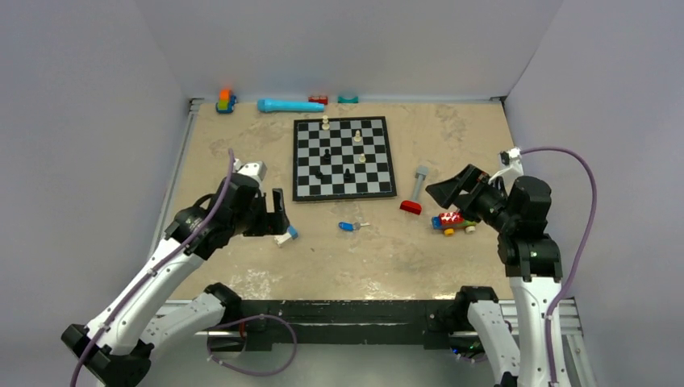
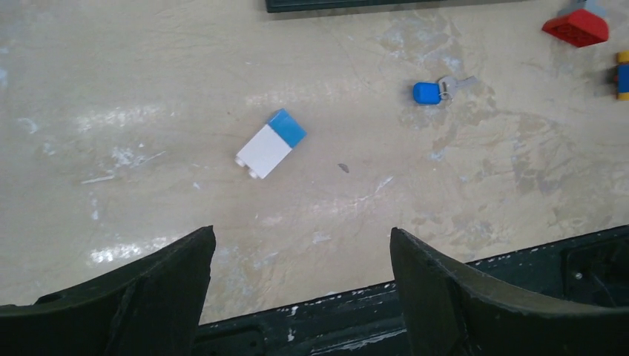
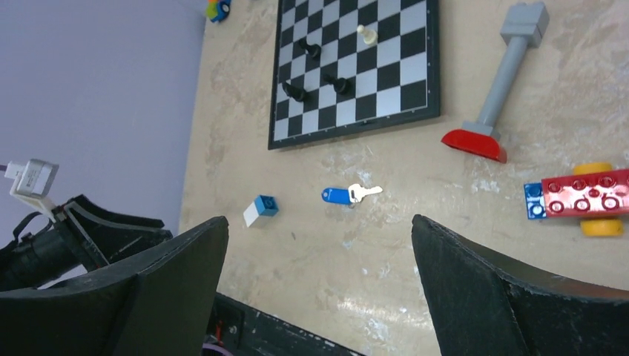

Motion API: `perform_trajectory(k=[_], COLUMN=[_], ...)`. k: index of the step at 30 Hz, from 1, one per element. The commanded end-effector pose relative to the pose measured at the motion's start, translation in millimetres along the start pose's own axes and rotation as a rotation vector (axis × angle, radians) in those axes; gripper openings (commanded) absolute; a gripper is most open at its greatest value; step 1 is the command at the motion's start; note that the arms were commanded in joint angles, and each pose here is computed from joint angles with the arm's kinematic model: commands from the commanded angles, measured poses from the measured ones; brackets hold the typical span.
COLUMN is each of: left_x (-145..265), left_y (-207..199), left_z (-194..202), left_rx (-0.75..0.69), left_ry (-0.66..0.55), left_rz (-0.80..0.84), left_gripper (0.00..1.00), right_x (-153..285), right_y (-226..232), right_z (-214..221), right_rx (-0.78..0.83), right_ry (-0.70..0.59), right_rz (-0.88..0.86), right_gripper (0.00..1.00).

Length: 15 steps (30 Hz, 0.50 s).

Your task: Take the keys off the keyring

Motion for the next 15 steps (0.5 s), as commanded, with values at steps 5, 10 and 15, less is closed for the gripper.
perform_trajectory(k=[5,10,15], left_x=[-36,-67,-99], left_y=[-46,-72,-100], left_z=[-28,-29,-27], left_rx=[0.061,0.058,0.047], left_ry=[-0.090,-0.065,-0.028], left_rz=[0.171,0.236,0.282], left_gripper=[0.87,0.86,0.85], right_x=[-2,-5,-4], right_y=[-6,-10,-7], right_z=[18,22,22], right_rx=[-0.029,-0.051,-0.051], right_ry=[0.083,0.099,0.106], right_rz=[-0.041,-0.040,-0.053], right_gripper=[0.98,0.97,0.96])
Point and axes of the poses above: each gripper's point midway between its finger pads, its own x axis back along the fingers, its own y axis along the line the jaws close on, z = x × y, the point moved 4 cm from there along x, back along the fingers, and after that the axes turned 15 degrees about -x, right-handed, at the moved point
